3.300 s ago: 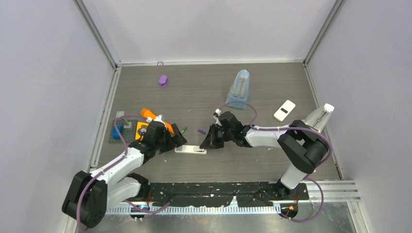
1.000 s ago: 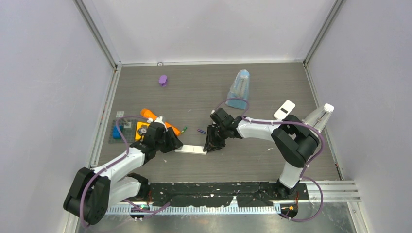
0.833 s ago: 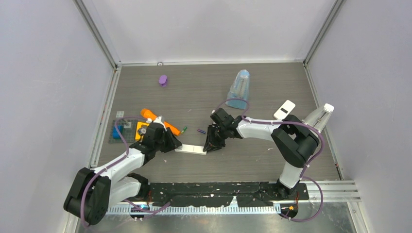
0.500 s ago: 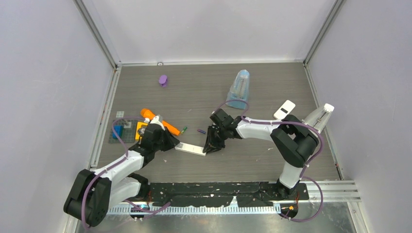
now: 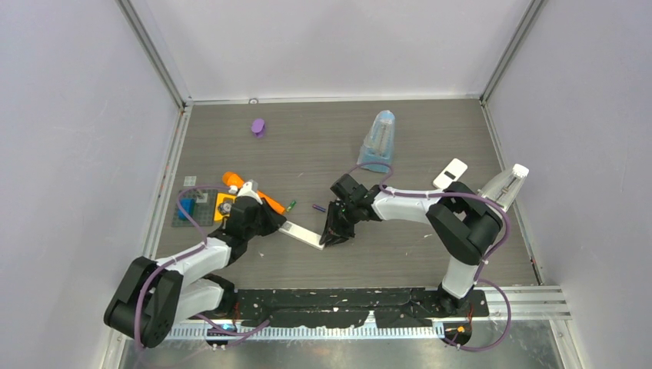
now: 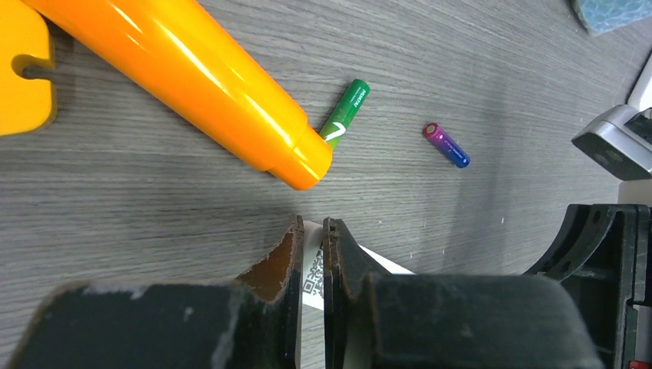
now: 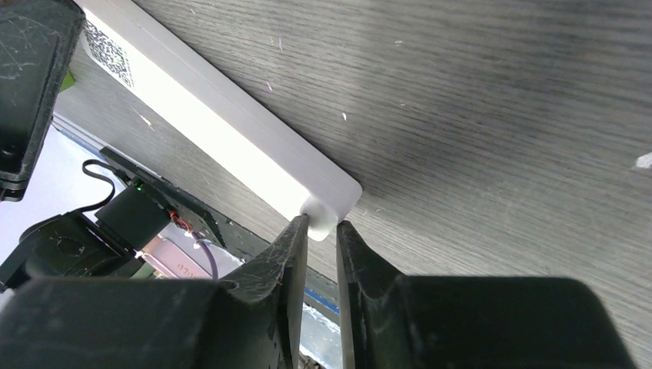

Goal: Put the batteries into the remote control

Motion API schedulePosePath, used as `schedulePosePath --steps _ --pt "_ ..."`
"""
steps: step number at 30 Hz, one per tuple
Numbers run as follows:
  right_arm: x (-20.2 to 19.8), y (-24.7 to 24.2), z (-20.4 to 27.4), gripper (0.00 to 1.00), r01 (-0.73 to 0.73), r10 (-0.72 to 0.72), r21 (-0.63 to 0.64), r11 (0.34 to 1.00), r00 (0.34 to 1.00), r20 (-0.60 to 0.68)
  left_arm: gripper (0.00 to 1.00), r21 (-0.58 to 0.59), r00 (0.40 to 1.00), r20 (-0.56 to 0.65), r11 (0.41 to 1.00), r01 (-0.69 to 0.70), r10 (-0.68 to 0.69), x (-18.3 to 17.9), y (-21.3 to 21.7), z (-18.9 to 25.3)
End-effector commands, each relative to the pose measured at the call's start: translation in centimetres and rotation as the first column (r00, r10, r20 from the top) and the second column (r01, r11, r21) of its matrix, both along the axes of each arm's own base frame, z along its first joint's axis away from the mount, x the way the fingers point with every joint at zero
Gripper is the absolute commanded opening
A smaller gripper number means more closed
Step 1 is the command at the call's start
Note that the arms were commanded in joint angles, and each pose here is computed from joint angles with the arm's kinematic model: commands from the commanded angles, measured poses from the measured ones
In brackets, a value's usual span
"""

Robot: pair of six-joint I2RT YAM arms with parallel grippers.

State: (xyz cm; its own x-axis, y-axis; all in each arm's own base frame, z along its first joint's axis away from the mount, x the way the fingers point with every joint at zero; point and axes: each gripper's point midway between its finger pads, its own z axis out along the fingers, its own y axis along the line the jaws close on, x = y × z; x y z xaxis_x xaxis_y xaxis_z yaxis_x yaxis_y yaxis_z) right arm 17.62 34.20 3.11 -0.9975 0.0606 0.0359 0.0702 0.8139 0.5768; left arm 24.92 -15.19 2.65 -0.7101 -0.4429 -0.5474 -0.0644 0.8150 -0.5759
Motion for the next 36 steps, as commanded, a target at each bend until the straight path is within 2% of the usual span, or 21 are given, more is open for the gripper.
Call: schedulePosePath --steps 1,11,16,18,20,22,24,26,29,32,36 --pt "2.9 2.9 -0.3 0.25 0.062 -0.067 0.047 0.997 0.992 0.108 0.0 -0.091 0.95 -0.243 0.979 0.181 -0.198 -6.8 -2.8 -3.4" --pt "3.4 2.7 -0.5 0.33 0.113 -0.113 0.012 0.994 0.988 0.101 0.0 -0.074 0.957 -0.216 0.981 0.179 -0.191 -6.1 -2.8 -2.6" --pt "2.9 1.9 1.1 0.41 0.107 -0.11 0.028 0.994 0.985 0.131 0.02 -0.004 0.972 -0.148 0.983 0.184 -0.182 -4.0 -2.4 -0.4" --pt "2.6 1.6 2.1 0.49 0.094 -0.1 0.047 0.994 0.983 0.153 0.1 0.04 0.972 -0.131 0.979 0.2 -0.193 -3.4 -2.2 0.6" --pt "2.2 1.2 3.3 0.65 0.069 -0.079 0.059 0.996 0.979 0.188 0.23 0.083 0.967 -0.09 0.966 0.246 -0.238 -2.6 -2.3 2.2" --pt "1.7 0.7 4.6 0.72 0.044 -0.058 0.071 0.997 0.973 0.221 0.38 0.134 0.957 -0.064 0.947 0.29 -0.284 -1.7 -2.3 3.6" --pt "1.3 0.3 5.8 0.81 0.012 -0.033 0.08 0.997 0.965 0.259 0.5 0.178 0.944 -0.036 0.927 0.33 -0.329 -0.9 -2.5 5.0" --pt "1.0 -0.4 6.7 0.86 -0.022 -0.001 0.072 0.997 0.953 0.304 0.63 0.191 0.937 -0.006 0.919 0.344 -0.349 0.0 -2.8 6.7" --pt "0.9 -1.2 7.7 0.9 -0.114 0.085 0.049 0.992 0.914 0.397 0.77 0.191 0.935 0.032 0.92 0.341 -0.353 0.6 -3.1 8.8" --pt "1.2 -1.8 7.7 0.91 -0.186 0.177 -0.03 0.982 0.857 0.485 0.9 0.209 0.951 0.068 0.936 0.283 -0.302 0.9 -2.1 10.4" --pt "2.4 -2.1 7.1 0.91 -0.308 0.374 -0.214 0.927 0.719 0.586 0.97 0.257 0.983 0.1 0.958 0.126 -0.156 0.5 1.0 12.1"
